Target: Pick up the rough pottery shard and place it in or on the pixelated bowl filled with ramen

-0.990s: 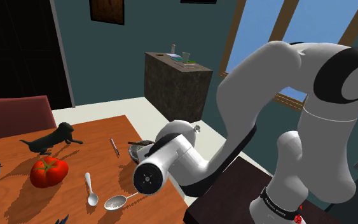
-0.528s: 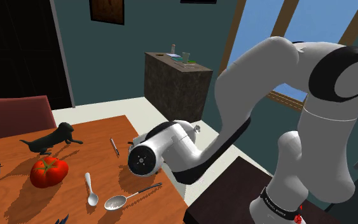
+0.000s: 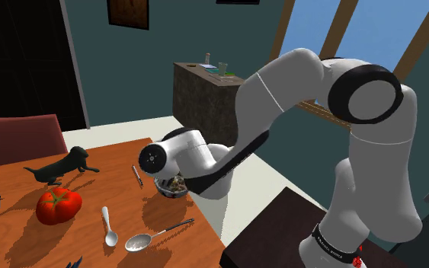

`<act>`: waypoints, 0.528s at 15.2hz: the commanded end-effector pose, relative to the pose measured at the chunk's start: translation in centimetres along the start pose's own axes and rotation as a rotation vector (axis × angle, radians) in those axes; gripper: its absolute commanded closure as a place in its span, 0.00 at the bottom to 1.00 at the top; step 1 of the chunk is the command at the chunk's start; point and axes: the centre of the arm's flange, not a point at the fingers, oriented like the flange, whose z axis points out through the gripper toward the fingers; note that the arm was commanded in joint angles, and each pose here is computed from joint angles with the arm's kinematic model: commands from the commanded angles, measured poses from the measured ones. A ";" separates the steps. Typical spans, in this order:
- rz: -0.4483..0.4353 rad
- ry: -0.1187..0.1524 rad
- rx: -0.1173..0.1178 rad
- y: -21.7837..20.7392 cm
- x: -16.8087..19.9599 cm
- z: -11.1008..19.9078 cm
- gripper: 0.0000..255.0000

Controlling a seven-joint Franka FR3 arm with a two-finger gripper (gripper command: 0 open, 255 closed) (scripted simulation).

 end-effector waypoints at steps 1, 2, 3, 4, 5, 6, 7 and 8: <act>-0.001 0.001 0.000 1.5 1.9 1.1 1.00; -0.001 0.001 0.000 2.2 2.9 1.8 1.00; -0.001 0.001 0.000 2.8 3.8 2.4 1.00; -0.001 0.001 0.000 3.4 4.6 3.0 1.00; -0.001 0.001 0.000 3.0 4.6 3.4 1.00; -0.001 0.001 0.000 2.7 4.5 3.8 1.00; -0.001 0.001 0.000 2.3 4.4 4.1 1.00; -0.001 0.001 0.000 1.9 4.4 4.5 1.00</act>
